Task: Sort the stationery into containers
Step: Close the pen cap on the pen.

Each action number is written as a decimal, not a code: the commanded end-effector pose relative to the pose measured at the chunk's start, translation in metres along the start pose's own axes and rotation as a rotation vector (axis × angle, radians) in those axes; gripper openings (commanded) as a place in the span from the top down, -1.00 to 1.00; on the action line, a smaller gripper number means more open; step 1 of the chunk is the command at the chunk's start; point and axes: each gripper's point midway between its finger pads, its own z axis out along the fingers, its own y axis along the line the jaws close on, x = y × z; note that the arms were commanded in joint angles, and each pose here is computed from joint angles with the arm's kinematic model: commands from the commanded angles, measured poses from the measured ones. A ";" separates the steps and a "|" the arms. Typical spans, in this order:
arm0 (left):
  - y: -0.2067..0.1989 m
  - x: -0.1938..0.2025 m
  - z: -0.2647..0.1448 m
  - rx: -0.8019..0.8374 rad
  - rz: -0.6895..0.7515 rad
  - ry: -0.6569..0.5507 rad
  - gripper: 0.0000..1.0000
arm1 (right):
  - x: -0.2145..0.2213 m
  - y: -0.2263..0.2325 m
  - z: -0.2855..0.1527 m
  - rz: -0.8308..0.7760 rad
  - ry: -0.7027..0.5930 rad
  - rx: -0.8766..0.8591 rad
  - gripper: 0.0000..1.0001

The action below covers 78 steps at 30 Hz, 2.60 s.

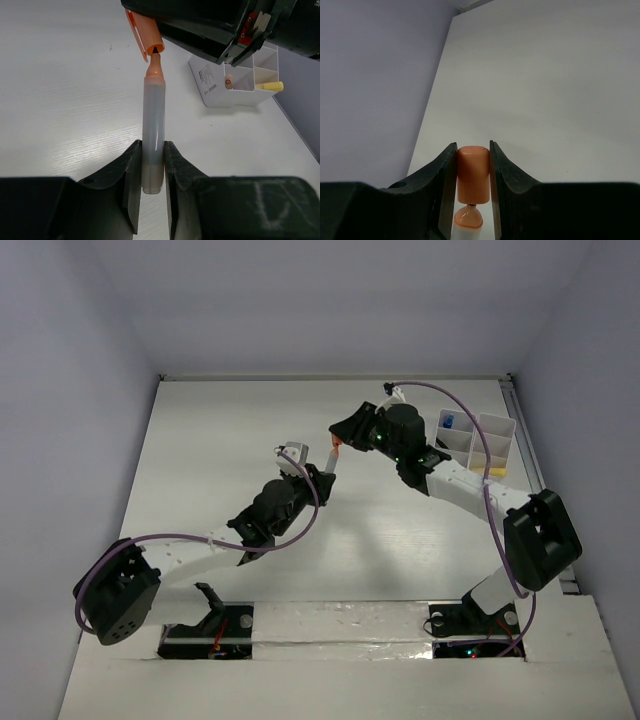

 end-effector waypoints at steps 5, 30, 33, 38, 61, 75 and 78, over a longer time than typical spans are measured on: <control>-0.018 -0.052 0.006 0.022 -0.036 -0.141 1.00 | -0.006 0.023 -0.005 -0.032 -0.047 -0.059 1.00; -0.018 -0.081 0.009 -0.003 -0.021 -0.267 1.00 | 0.000 0.060 -0.035 0.169 -0.146 -0.176 1.00; -0.015 -0.085 0.008 -0.015 -0.006 -0.282 1.00 | 0.008 0.066 -0.035 0.189 -0.098 -0.209 1.00; -0.011 -0.091 0.005 -0.040 0.022 -0.297 1.00 | 0.019 0.068 -0.034 0.184 -0.056 -0.214 1.00; -0.043 -0.186 -0.006 -0.031 0.079 -0.462 1.00 | 0.118 0.038 -0.052 0.038 0.178 -0.143 1.00; -0.048 -0.236 -0.012 -0.055 0.125 -0.562 1.00 | 0.150 0.042 -0.060 0.061 0.256 -0.172 1.00; -0.044 -0.253 -0.021 -0.065 0.122 -0.603 1.00 | 0.155 0.041 -0.058 0.064 0.274 -0.172 1.00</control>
